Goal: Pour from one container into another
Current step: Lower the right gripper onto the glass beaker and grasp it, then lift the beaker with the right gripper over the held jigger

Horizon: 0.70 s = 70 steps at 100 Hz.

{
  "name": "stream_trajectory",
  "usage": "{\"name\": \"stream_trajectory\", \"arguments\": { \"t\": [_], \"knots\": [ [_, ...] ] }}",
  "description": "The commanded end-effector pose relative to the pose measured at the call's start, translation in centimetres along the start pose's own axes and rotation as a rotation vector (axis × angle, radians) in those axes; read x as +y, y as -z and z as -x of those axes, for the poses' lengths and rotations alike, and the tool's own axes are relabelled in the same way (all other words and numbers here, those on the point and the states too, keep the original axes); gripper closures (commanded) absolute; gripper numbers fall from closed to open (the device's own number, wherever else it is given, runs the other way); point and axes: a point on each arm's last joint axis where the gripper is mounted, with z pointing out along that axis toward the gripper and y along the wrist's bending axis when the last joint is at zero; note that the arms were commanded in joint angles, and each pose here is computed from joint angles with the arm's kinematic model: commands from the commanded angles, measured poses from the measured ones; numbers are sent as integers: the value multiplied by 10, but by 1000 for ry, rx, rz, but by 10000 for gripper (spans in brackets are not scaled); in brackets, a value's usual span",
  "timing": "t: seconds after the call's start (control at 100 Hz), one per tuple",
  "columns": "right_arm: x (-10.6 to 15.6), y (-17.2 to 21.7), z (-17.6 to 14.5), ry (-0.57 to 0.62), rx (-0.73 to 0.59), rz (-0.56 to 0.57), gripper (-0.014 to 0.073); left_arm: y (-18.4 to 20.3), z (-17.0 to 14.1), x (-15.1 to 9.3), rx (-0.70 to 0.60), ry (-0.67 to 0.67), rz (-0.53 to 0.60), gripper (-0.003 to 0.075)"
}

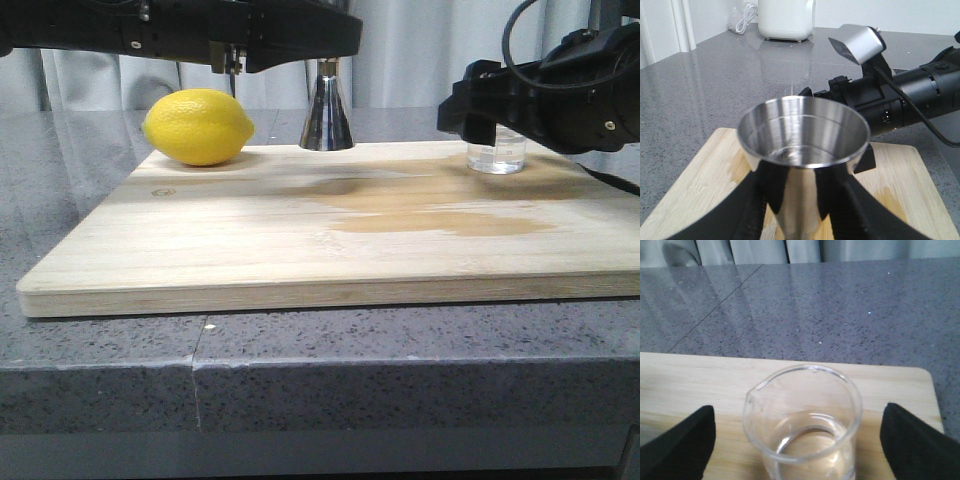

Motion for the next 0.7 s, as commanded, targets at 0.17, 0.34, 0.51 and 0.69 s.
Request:
{"name": "stream_trajectory", "arguments": {
  "t": [0.17,0.34,0.51,0.69],
  "knots": [
    [2,3,21,49,-113,37,-6,5,40,-8,-136,-44,-16,513],
    [2,3,18,59,-86,40,40,5,40,-8,-136,-44,-16,513],
    [2,3,18,59,-84,40,207,5,40,-8,-136,-44,-16,513],
    [2,3,17,59,-82,40,255,5,40,-8,-136,-44,-16,513]
  ]
}}
